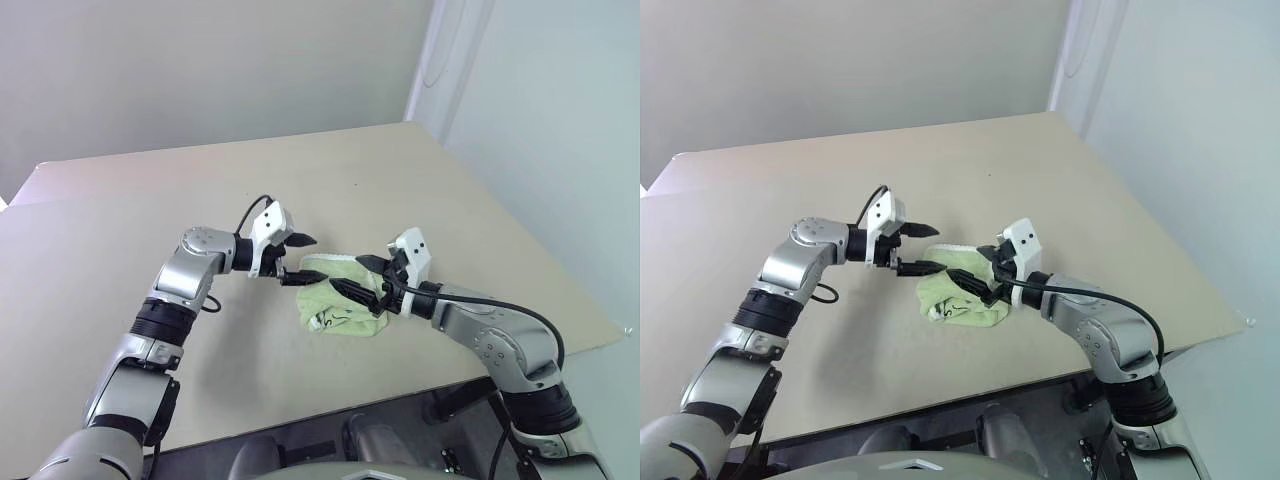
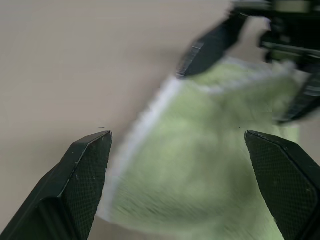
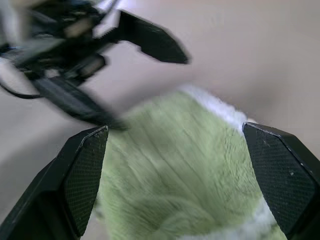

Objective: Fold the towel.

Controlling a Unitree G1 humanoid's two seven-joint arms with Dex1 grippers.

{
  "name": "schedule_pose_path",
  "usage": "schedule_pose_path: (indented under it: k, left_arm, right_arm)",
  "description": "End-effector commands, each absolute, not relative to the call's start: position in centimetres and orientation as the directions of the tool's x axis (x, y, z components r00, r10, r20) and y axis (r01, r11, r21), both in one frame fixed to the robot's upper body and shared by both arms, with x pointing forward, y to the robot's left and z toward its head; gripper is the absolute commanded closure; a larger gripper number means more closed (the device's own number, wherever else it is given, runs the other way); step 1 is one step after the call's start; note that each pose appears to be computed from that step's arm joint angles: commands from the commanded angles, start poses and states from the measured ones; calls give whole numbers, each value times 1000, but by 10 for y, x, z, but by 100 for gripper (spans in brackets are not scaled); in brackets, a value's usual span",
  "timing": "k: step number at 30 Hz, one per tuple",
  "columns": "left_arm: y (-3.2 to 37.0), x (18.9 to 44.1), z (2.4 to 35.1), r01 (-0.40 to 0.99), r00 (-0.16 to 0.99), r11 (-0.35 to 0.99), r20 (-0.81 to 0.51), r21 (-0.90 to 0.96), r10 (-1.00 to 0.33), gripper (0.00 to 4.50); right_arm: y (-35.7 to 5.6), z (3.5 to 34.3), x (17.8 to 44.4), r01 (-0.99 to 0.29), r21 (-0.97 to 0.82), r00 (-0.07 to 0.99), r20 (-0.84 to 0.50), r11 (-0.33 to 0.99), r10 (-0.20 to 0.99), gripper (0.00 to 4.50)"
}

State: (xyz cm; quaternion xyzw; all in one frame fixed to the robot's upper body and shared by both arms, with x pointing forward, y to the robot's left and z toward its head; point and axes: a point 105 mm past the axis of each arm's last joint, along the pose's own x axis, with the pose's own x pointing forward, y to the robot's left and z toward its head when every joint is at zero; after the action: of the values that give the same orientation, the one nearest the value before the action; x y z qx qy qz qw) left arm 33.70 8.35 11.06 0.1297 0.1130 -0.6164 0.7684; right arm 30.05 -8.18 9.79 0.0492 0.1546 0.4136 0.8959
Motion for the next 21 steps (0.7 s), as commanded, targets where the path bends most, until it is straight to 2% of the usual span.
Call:
schedule_pose_path:
  k: [1,8,16,21]
  left_arm:
    - [82,328,113,978,190,140,-369,158,-910,3]
    - [99,318,77,969,160,28,-539,245,-827,3]
    - [96,298,65,976,86,-48,-579,213,-811,3]
    - [90,268,63,976,17,-111,-574,188,-819,3]
  right_arm:
    - [-80,86,307,-712,159,633,-275,683,724,0]
    - [-74,60,299,-716,129,612,-359,687,705,0]
    - [-78,43,288,-730,82,585,-439,679,682,0]
    - [-80,41,287,-730,60,588,-450,680,672,0]
